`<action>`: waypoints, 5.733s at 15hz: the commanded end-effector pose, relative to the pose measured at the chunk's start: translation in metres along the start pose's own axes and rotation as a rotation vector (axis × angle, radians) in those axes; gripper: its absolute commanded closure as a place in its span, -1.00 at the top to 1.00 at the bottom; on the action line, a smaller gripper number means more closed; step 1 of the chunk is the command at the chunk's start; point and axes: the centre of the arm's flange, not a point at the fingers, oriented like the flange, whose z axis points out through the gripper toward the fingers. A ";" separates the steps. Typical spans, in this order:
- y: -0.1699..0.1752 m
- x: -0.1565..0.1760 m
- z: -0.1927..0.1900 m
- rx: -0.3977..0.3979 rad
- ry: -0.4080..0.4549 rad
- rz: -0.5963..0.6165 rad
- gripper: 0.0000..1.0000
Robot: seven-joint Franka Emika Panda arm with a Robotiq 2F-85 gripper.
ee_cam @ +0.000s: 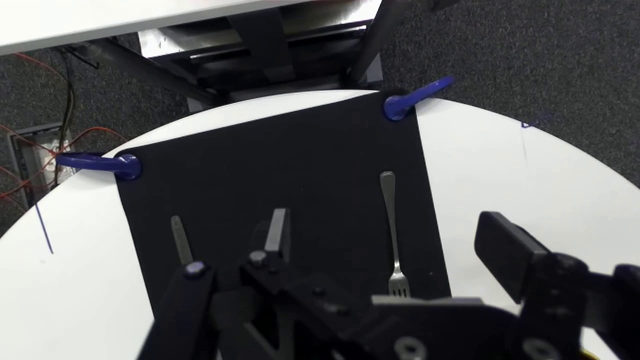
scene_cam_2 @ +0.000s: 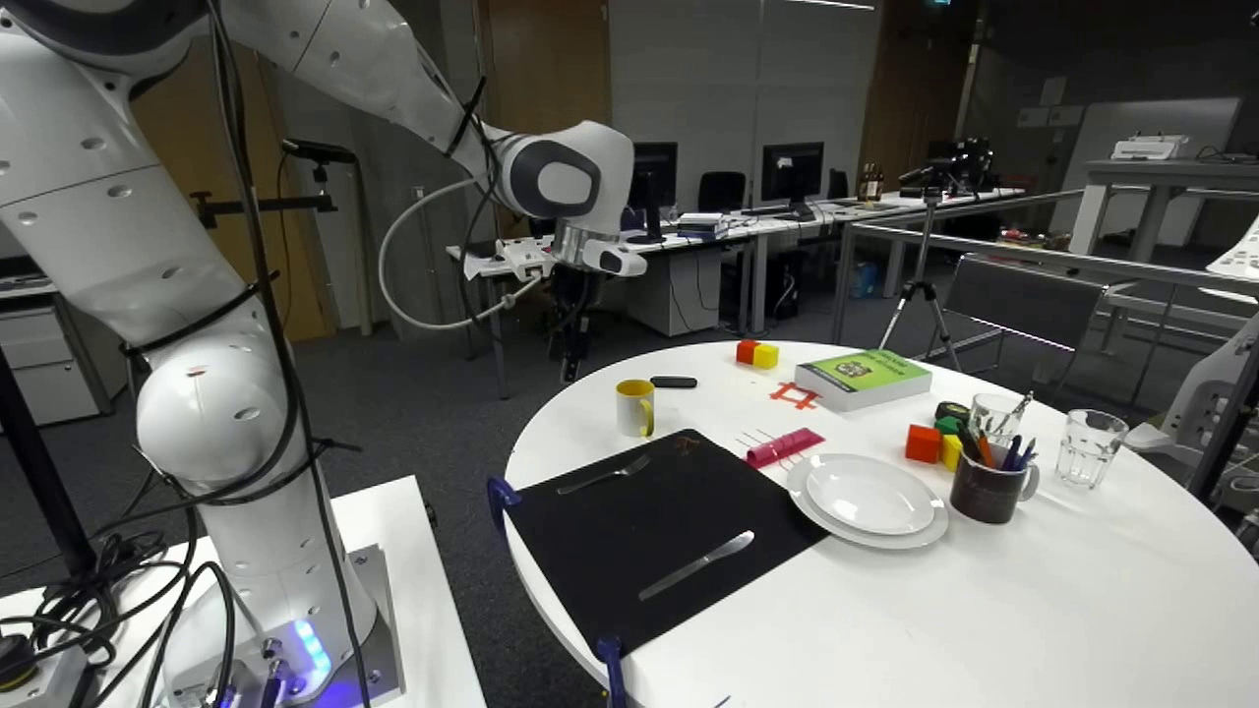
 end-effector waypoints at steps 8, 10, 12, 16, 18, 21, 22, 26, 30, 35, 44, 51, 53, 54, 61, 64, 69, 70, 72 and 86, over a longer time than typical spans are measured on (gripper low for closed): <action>-0.032 -0.031 0.083 -0.173 0.089 -0.144 1.00; -0.034 -0.034 0.093 -0.218 0.115 -0.171 1.00; -0.035 -0.037 0.102 -0.215 0.143 -0.170 1.00; -0.034 -0.038 0.112 -0.164 0.197 -0.116 1.00; -0.030 -0.032 0.111 -0.078 0.230 -0.026 1.00; -0.030 -0.031 0.101 -0.076 0.216 -0.029 1.00; -0.027 -0.030 0.100 -0.066 0.216 -0.015 1.00; -0.025 -0.029 0.099 -0.060 0.215 -0.003 1.00; -0.025 -0.029 0.099 -0.060 0.215 -0.003 1.00; -0.029 -0.018 0.117 -0.053 0.381 0.128 1.00; -0.029 0.013 0.153 -0.057 0.432 0.169 1.00; -0.038 0.041 0.172 -0.016 0.380 0.126 1.00; -0.043 0.048 0.178 -0.006 0.356 0.113 1.00; -0.045 0.051 0.181 -0.004 0.340 0.104 1.00; -0.068 0.074 0.200 -0.007 0.302 0.066 1.00; -0.077 0.084 0.202 -0.003 0.302 0.066 1.00; -0.092 0.101 0.209 -0.010 0.293 0.062 1.00; -0.094 0.105 0.210 -0.012 0.288 0.069 1.00; -0.098 0.110 0.214 -0.021 0.284 0.071 1.00; -0.101 0.123 0.224 -0.132 0.265 0.098 0.69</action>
